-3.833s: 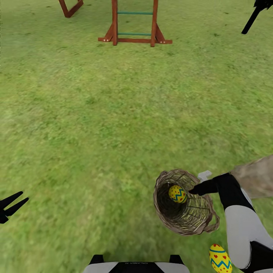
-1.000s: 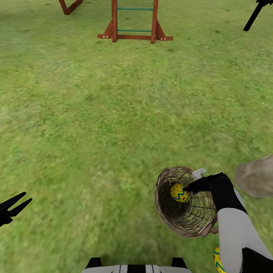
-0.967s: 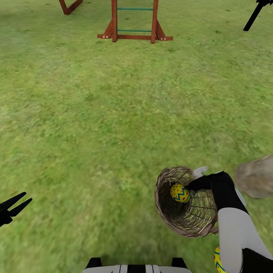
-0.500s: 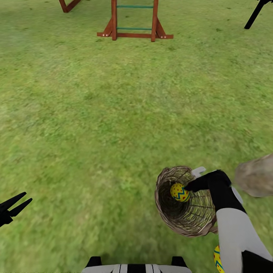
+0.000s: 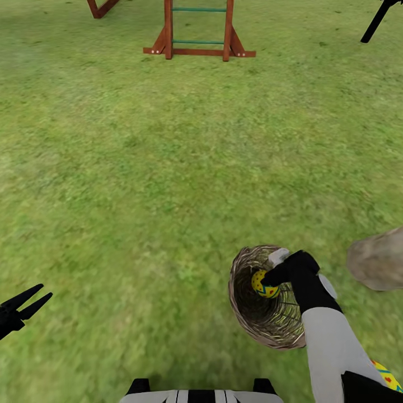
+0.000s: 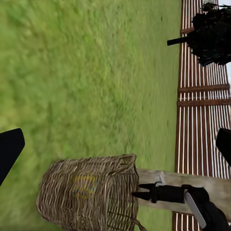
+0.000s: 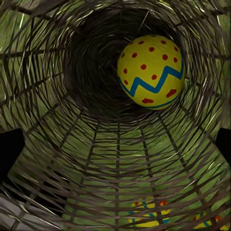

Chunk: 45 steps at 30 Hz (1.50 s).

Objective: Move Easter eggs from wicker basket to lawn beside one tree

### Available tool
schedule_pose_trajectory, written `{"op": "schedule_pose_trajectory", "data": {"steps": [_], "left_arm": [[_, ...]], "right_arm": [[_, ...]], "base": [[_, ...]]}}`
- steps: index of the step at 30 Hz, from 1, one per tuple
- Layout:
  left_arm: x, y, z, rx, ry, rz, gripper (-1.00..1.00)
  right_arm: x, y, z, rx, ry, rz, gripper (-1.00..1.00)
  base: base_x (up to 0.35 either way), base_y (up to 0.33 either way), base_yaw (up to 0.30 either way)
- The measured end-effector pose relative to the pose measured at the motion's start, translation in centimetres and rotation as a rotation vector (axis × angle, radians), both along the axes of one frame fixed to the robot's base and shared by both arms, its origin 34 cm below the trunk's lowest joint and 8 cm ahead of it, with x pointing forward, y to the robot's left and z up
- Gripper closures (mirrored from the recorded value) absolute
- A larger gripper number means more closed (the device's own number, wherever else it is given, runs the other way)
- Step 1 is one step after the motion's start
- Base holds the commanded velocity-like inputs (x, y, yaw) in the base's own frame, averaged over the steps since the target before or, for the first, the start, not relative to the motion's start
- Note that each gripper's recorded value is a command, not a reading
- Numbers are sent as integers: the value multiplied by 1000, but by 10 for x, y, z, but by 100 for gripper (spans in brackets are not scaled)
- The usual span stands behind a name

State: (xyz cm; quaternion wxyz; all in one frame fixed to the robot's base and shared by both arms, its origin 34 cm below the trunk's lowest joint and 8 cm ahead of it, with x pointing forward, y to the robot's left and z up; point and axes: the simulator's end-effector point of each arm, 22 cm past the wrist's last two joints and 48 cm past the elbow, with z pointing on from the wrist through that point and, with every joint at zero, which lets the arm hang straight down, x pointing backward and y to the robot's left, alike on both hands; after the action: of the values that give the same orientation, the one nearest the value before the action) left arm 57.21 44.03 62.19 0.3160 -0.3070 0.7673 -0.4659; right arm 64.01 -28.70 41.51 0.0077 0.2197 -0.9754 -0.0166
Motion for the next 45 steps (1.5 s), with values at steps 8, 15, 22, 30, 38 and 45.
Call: {"op": "schedule_pose_trajectory", "data": {"steps": [8,15,22,30,38,45], "left_arm": [[0,-2,0,-2,-2,0,-100],[0,-2,0,-2,-2,0,-100],[0,-2,0,-2,-2,0,-100],[0,-2,0,-2,-2,0,-100],[0,-2,-1,-3,-1,0,-100],[-2,-3,-6,-6,9,1,-100]], "right_arm": [[-16,-8,-26,-91,-1,41,-100],[-27,-4,-43,-84,-10,31,-100],[-32,-1,-65,-102,-89,35,-100],[-35,3,-69,-89,-97,47,-100],[-35,2,-69,-92,-96,45,-100],[-38,0,-74,-101,-92,45,-100]], "base": [[0,0,0],[0,0,0],[0,0,0],[0,0,0],[0,0,0],[0,0,0]]}}
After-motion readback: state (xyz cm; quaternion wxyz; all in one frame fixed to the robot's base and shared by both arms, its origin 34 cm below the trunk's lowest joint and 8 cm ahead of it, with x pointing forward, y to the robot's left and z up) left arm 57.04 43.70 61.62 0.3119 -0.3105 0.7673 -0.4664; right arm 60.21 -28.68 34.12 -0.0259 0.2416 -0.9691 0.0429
